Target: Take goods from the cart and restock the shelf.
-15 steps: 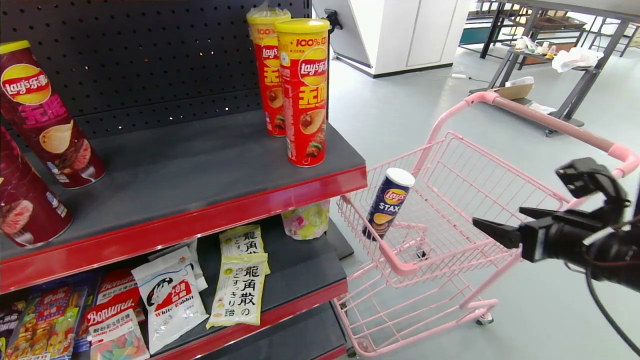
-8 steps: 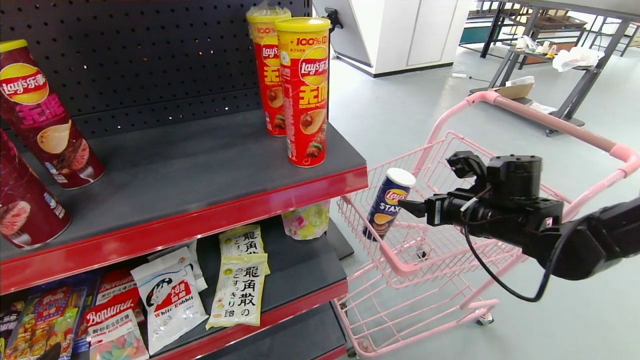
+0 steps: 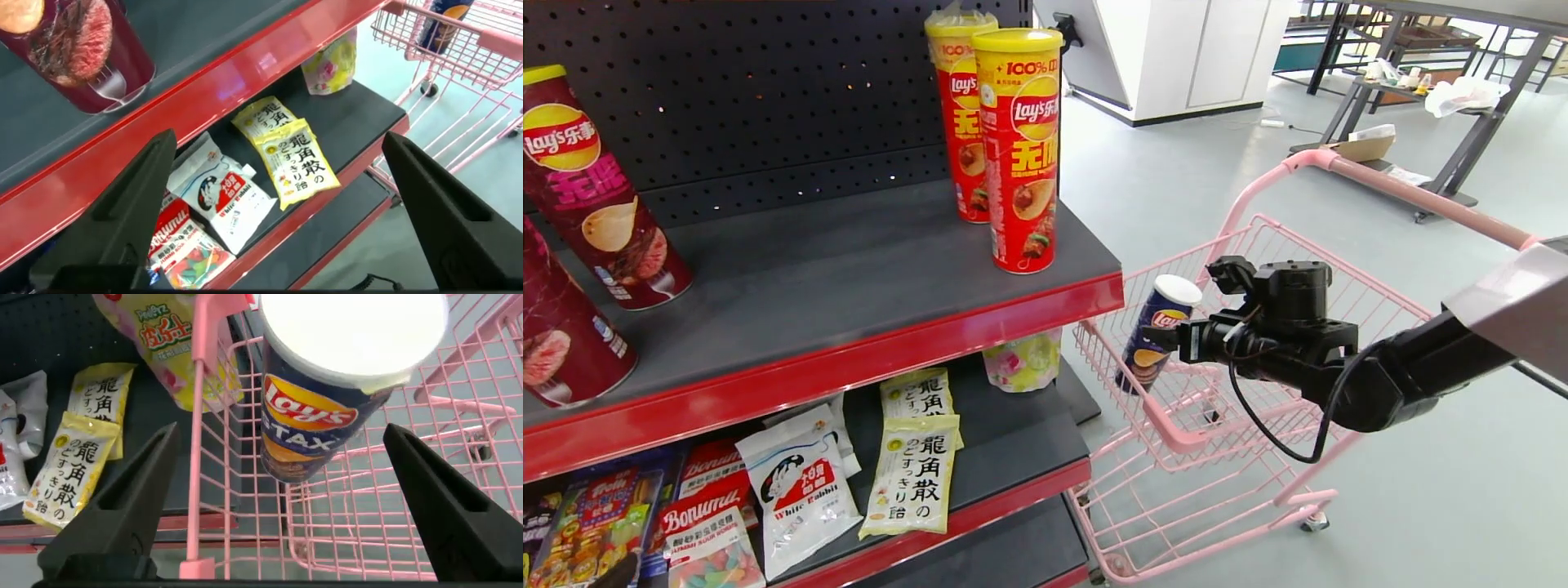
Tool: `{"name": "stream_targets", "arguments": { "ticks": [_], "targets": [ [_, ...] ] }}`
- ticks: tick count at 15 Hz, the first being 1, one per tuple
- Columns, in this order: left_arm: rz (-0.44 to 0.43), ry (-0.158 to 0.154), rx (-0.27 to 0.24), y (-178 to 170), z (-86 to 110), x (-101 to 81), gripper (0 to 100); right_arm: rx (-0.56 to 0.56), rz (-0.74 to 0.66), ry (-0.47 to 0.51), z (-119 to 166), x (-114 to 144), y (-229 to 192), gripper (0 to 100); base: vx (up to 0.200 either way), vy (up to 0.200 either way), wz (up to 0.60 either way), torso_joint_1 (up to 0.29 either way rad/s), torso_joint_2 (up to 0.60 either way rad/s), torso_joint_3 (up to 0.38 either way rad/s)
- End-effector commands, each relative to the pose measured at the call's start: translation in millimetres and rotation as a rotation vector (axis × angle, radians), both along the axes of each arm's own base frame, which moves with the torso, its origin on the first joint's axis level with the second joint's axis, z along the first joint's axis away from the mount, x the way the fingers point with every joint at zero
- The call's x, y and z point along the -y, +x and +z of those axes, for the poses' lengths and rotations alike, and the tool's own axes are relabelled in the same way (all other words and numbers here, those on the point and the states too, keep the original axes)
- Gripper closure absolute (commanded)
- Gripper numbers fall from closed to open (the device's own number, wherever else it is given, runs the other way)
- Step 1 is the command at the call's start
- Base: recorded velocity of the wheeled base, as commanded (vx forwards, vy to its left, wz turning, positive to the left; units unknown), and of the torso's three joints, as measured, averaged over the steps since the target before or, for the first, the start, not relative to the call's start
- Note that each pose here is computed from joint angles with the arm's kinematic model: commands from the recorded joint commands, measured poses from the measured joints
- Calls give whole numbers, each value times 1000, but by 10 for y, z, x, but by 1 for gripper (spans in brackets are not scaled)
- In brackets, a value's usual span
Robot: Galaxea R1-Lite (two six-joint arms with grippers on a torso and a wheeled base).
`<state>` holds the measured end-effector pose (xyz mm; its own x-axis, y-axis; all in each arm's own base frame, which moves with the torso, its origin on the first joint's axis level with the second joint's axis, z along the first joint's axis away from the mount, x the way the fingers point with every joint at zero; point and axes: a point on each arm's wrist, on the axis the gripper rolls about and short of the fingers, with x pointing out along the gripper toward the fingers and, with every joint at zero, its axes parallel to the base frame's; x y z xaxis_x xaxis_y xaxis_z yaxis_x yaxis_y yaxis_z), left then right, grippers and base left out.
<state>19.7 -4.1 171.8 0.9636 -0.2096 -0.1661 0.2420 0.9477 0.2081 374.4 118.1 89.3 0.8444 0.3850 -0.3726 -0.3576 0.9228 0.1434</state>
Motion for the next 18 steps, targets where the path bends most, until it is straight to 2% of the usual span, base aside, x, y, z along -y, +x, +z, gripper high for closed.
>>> {"name": "stream_targets", "arguments": {
  "ticks": [1, 13, 14, 18],
  "targets": [
    [0, 4, -9, 16, -3, 4, 0, -13, -6, 12, -124, -51, 141, 0, 0, 0, 0, 0, 0, 0],
    [-3, 12, -44, 79, -11, 23, 0, 19, -57, 25, -316, -90, 545, 0, 0, 0, 0, 0, 0, 0],
    [-3, 13, -43, 79, -7, 23, 0, 18, -57, 27, -338, -97, 567, 100, 0, 0, 0, 0, 0, 0],
    [-3, 13, -47, 86, -8, 26, 0, 20, -53, 28, -410, -132, 637, 100, 0, 0, 0, 0, 0, 0]
  ]
}}
